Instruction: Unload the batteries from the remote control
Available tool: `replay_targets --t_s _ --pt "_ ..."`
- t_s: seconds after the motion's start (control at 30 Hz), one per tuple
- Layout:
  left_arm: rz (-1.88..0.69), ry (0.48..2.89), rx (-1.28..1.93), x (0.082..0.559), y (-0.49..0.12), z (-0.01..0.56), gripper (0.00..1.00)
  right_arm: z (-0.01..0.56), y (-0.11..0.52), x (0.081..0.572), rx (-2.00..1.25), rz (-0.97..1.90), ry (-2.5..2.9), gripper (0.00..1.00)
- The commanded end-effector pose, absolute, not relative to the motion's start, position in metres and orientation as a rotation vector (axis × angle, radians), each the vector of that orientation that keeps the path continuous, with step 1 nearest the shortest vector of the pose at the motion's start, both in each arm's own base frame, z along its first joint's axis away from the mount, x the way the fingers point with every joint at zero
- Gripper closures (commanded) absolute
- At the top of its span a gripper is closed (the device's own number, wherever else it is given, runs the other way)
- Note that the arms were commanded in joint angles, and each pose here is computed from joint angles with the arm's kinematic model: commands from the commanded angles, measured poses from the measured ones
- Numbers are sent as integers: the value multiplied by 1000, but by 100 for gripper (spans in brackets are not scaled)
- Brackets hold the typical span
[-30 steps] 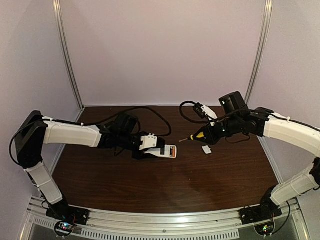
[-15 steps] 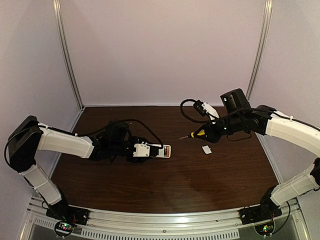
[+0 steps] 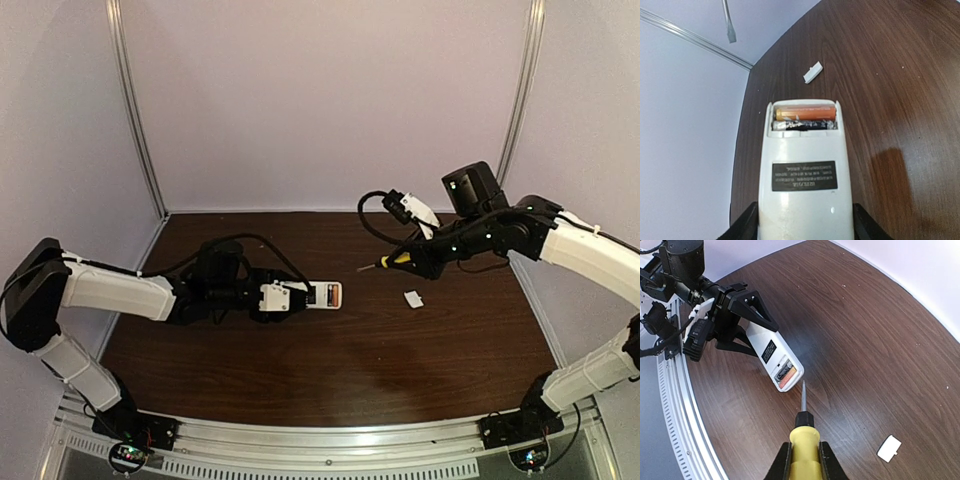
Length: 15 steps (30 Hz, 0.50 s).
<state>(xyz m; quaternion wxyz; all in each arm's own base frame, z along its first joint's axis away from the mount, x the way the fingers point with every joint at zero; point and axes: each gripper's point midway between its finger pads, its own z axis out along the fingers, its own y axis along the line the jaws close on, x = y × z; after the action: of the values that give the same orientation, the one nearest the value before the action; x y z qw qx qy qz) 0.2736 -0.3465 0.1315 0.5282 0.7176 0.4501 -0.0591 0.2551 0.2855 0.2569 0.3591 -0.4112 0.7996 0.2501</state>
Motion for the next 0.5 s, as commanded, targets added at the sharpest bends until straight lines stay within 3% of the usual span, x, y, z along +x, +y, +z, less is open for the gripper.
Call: replay_targets --t_s 0.0,0.47 --pt "-179 984 1643 266 -348 160 100 259 283 252 -1120 524 2053 100" --pt "-211 1017 1637 265 -349 163 100 266 304 230 -1321 382 1942 100"
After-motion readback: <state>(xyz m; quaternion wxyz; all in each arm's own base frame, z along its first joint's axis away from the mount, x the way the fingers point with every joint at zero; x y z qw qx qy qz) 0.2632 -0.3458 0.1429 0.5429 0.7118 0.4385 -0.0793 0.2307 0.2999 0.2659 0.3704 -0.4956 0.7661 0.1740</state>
